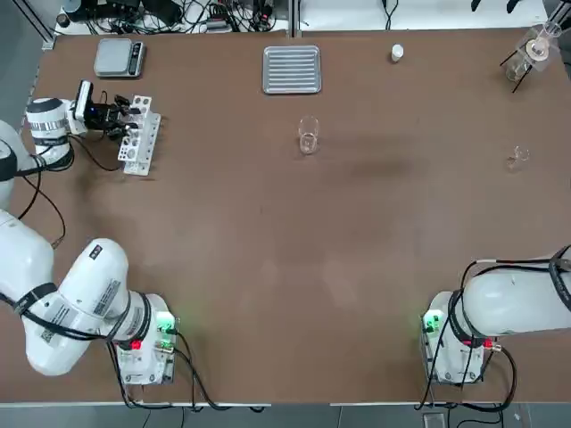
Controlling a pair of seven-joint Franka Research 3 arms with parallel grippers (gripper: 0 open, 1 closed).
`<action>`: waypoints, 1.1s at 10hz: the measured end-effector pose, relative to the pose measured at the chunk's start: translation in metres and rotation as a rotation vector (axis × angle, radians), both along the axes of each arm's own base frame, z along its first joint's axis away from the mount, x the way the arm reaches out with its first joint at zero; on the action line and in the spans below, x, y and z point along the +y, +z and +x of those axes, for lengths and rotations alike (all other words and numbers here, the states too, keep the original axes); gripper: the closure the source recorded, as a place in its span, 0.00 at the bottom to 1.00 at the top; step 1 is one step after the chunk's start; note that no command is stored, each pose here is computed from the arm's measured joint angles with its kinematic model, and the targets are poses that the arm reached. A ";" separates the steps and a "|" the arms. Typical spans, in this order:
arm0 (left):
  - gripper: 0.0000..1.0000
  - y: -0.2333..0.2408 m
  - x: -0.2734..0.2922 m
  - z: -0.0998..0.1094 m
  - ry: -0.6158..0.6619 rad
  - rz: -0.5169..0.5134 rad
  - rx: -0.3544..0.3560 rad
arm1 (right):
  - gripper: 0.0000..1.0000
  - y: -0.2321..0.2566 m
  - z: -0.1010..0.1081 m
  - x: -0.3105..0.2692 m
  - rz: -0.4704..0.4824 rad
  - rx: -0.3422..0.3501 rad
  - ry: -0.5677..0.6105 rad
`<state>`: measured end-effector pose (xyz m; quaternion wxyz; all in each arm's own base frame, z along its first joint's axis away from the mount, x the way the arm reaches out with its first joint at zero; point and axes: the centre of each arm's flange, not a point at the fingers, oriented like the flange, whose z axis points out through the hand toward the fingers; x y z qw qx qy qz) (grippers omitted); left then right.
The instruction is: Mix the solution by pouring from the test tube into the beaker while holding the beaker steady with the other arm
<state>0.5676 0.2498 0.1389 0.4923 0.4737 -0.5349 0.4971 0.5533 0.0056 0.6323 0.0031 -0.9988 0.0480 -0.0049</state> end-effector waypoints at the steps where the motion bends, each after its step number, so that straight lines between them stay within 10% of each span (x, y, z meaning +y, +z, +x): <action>1: 0.32 0.010 0.003 0.003 0.002 0.015 -0.012 | 0.00 0.000 0.000 0.000 0.000 0.000 0.000; 3: 0.02 0.039 0.012 0.008 0.001 0.061 -0.041 | 0.00 0.000 0.000 0.000 0.000 0.000 0.000; 11: 0.00 0.199 0.043 0.005 -0.030 0.312 -0.145 | 0.00 0.000 0.000 0.000 0.001 0.000 0.000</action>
